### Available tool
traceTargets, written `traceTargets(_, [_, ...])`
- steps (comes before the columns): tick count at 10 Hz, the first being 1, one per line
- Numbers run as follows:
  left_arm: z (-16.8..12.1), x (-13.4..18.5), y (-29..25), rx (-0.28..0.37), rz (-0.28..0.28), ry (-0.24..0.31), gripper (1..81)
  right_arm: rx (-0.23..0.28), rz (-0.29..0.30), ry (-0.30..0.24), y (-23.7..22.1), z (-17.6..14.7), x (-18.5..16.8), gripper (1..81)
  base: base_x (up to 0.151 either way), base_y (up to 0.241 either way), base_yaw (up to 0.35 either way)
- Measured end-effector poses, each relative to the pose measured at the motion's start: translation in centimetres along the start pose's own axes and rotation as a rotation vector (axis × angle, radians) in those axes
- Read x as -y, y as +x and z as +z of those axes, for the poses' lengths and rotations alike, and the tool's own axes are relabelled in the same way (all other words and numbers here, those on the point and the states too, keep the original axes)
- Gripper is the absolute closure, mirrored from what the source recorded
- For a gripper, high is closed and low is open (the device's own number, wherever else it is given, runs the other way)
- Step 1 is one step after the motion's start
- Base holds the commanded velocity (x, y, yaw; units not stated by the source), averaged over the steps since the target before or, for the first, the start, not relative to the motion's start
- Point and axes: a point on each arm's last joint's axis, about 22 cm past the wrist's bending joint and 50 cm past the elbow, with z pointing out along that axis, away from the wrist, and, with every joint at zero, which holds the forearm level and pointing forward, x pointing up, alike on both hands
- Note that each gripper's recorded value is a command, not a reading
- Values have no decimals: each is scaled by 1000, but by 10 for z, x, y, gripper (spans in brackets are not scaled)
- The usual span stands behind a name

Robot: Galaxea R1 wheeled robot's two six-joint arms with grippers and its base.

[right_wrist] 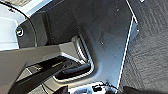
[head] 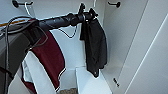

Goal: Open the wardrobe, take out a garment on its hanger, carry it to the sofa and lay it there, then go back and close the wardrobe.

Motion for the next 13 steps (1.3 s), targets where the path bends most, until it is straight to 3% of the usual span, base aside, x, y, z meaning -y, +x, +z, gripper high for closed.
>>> traceTargets(4, [-60,24,31,-58,35,87,811,32,-102,4,20,3,7,10,0,0,0])
traceTargets(8, [-63,25,20,-34,49,106,811,27,-105,6,21,3,8,10,0,0,0])
traceTargets(10, [-74,-16,-3,3,83,85,811,-23,-124,22,44,5,16,10,0,0,0])
traceTargets(11, [-79,-50,-10,15,112,46,811,-45,-131,28,52,5,19,10,0,0,0])
traceTargets(12, [-82,-76,-21,32,137,1,811,-48,-133,29,51,5,19,10,0,0,0])
traceTargets(13, [-82,-79,-35,57,138,-7,811,-44,-133,29,47,5,18,10,0,0,0])
